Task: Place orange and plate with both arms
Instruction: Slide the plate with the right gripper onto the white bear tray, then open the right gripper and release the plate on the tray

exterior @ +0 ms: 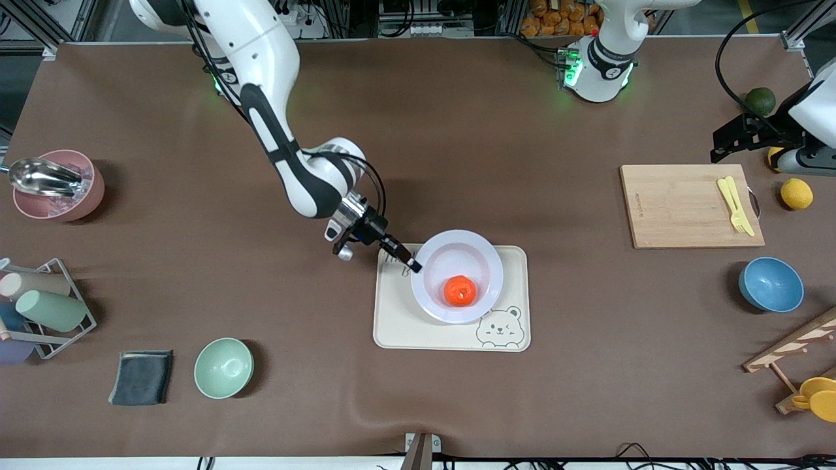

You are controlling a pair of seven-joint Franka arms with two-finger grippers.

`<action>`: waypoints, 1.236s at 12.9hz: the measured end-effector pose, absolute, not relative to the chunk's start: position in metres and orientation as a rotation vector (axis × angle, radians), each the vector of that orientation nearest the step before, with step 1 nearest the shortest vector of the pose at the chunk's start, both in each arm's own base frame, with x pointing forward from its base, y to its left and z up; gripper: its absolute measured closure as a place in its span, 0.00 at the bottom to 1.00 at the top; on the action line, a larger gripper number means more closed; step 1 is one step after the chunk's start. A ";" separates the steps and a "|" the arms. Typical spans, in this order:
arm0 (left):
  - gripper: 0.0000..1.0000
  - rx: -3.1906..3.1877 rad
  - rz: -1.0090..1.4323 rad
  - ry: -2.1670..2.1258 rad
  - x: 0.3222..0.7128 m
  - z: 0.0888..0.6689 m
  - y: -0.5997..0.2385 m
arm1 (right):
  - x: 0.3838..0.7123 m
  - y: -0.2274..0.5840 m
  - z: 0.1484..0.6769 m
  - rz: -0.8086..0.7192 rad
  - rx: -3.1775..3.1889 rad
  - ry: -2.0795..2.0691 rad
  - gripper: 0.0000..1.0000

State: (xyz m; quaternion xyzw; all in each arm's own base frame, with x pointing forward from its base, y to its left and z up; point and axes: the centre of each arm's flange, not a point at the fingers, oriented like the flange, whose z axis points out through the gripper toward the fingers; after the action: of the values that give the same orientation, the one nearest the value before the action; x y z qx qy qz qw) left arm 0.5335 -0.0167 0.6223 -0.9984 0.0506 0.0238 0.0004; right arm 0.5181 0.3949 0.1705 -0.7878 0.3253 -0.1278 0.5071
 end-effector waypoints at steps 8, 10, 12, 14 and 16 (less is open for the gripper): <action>0.00 -3.165 0.075 0.106 0.533 0.623 -0.020 | 0.532 0.397 0.143 -0.330 -1.917 0.767 0.95; 0.00 -3.165 0.075 0.105 0.533 0.623 -0.019 | 0.532 0.397 0.143 -0.333 -1.917 0.763 0.95; 0.00 -3.165 0.075 0.105 0.533 0.623 -0.019 | 0.532 0.397 0.142 -0.333 -1.920 0.763 0.93; 0.00 -3.165 0.075 0.104 0.533 0.623 -0.019 | 0.531 0.397 0.138 -0.330 -1.924 0.766 0.87; 0.00 -3.165 0.075 0.103 0.533 0.623 -0.019 | 0.531 0.396 0.137 -0.330 -1.926 0.766 0.81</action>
State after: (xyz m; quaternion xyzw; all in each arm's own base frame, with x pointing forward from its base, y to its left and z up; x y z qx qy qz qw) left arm 0.5333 -0.0187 0.6225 -0.9991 0.0326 0.0235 -0.0130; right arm 0.5310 0.3963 0.1370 -0.7957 0.3166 -0.1363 0.4980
